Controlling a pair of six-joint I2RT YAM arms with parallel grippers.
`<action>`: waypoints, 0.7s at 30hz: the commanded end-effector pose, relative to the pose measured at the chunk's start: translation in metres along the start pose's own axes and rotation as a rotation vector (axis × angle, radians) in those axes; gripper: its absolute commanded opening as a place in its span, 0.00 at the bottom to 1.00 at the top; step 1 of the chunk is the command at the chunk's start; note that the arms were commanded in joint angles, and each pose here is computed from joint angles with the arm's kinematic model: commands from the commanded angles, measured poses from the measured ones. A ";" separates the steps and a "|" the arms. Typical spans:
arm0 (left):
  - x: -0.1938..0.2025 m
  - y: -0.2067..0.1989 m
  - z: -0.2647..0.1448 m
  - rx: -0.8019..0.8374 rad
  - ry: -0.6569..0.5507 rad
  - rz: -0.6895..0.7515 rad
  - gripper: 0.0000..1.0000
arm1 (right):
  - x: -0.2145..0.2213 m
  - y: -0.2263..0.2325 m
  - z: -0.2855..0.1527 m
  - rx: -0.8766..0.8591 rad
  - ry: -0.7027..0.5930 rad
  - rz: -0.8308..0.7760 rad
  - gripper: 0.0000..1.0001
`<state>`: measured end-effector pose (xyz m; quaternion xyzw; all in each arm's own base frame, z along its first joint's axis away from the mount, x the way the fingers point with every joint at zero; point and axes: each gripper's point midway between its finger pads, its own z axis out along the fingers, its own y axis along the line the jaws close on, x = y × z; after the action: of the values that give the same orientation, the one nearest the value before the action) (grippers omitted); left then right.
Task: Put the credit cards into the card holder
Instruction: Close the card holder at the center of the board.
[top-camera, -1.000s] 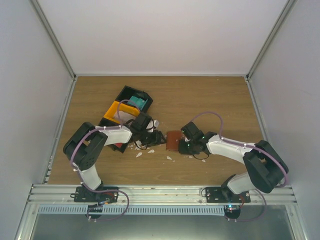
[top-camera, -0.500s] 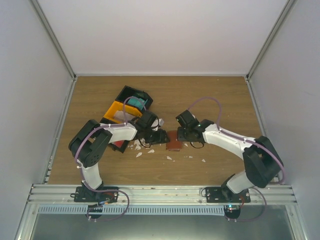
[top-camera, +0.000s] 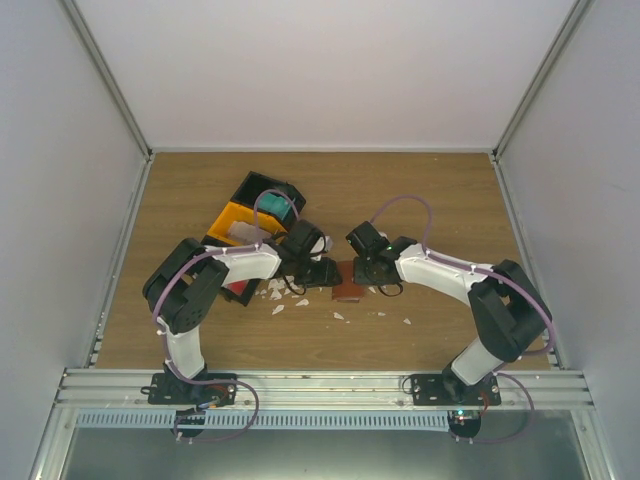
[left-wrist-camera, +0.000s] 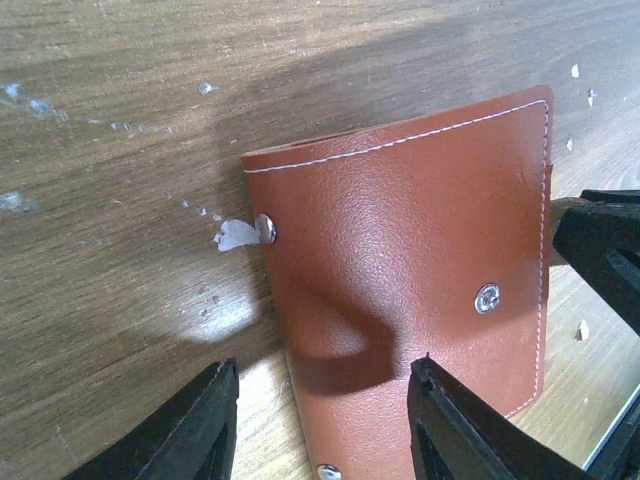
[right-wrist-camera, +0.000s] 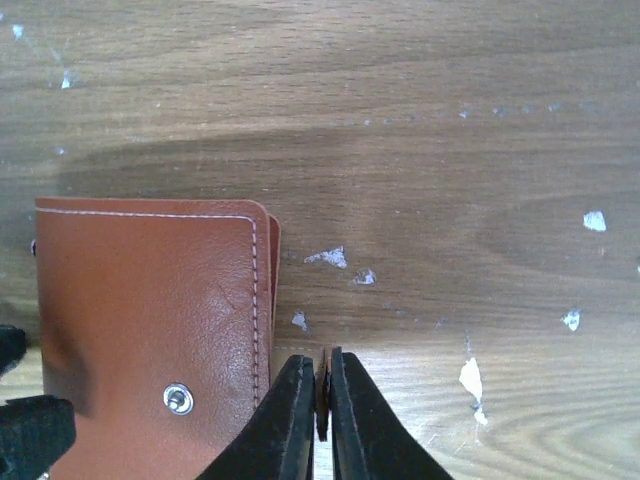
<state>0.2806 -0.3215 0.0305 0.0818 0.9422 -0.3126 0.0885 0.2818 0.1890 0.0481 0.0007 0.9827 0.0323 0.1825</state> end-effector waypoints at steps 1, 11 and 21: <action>0.024 0.040 0.015 -0.152 0.071 -0.031 0.49 | -0.006 0.001 -0.009 -0.006 -0.024 0.013 0.03; 0.024 0.037 0.018 -0.143 0.076 -0.029 0.50 | -0.015 0.012 -0.024 -0.087 -0.082 -0.003 0.01; 0.028 0.040 0.029 -0.145 0.096 -0.035 0.49 | -0.013 0.036 -0.022 -0.209 -0.109 -0.126 0.00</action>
<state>0.2872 -0.3297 0.0296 0.0851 0.9409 -0.3143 0.0935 0.2847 0.2077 0.0742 -0.0379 0.9700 0.0956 0.2204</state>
